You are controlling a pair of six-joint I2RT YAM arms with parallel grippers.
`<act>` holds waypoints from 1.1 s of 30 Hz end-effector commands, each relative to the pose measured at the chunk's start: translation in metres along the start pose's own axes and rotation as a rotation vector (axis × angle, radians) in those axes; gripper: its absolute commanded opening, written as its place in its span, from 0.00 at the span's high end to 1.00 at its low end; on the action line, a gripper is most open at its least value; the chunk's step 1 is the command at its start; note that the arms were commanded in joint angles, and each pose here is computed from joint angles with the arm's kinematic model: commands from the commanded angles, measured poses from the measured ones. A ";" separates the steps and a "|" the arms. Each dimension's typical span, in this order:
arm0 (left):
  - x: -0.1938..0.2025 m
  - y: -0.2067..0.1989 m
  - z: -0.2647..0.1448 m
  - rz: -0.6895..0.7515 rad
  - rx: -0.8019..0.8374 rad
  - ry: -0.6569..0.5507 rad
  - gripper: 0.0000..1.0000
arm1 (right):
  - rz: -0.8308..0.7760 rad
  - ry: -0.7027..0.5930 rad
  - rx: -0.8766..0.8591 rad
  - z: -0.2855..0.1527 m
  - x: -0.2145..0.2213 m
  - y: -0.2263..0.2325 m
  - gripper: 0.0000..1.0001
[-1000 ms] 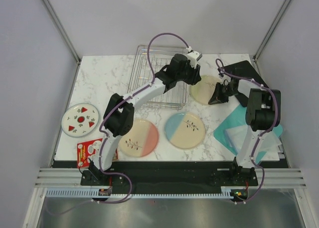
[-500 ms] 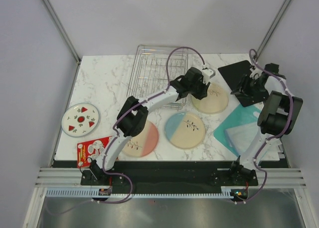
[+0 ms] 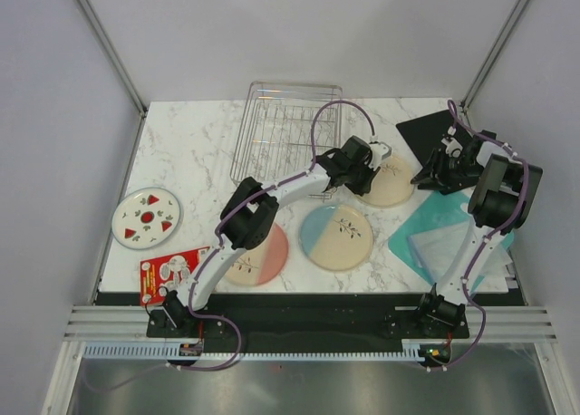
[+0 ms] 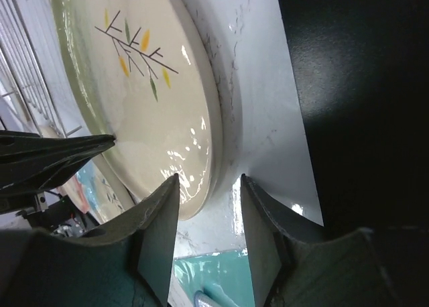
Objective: Load the plates into the dish rack
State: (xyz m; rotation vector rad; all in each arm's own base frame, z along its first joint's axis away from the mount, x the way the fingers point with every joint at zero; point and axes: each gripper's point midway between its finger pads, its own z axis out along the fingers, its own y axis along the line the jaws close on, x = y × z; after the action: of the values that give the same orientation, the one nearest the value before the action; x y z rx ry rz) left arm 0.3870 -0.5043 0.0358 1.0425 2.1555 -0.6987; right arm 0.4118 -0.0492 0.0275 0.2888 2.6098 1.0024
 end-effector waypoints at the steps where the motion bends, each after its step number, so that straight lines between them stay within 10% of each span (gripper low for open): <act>1: 0.010 0.000 0.005 0.014 0.020 0.036 0.98 | 0.002 0.025 -0.081 0.011 0.008 0.000 0.50; 33: 0.078 -0.038 0.016 0.049 0.095 0.350 0.98 | 0.190 0.122 -0.218 0.065 0.030 0.003 0.50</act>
State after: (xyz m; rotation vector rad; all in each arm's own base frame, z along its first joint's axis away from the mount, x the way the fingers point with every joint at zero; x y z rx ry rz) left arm 0.3492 -0.5201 0.0309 1.2165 2.2661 -0.7498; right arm 0.4185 -0.0203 0.0248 0.5204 2.4310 1.4941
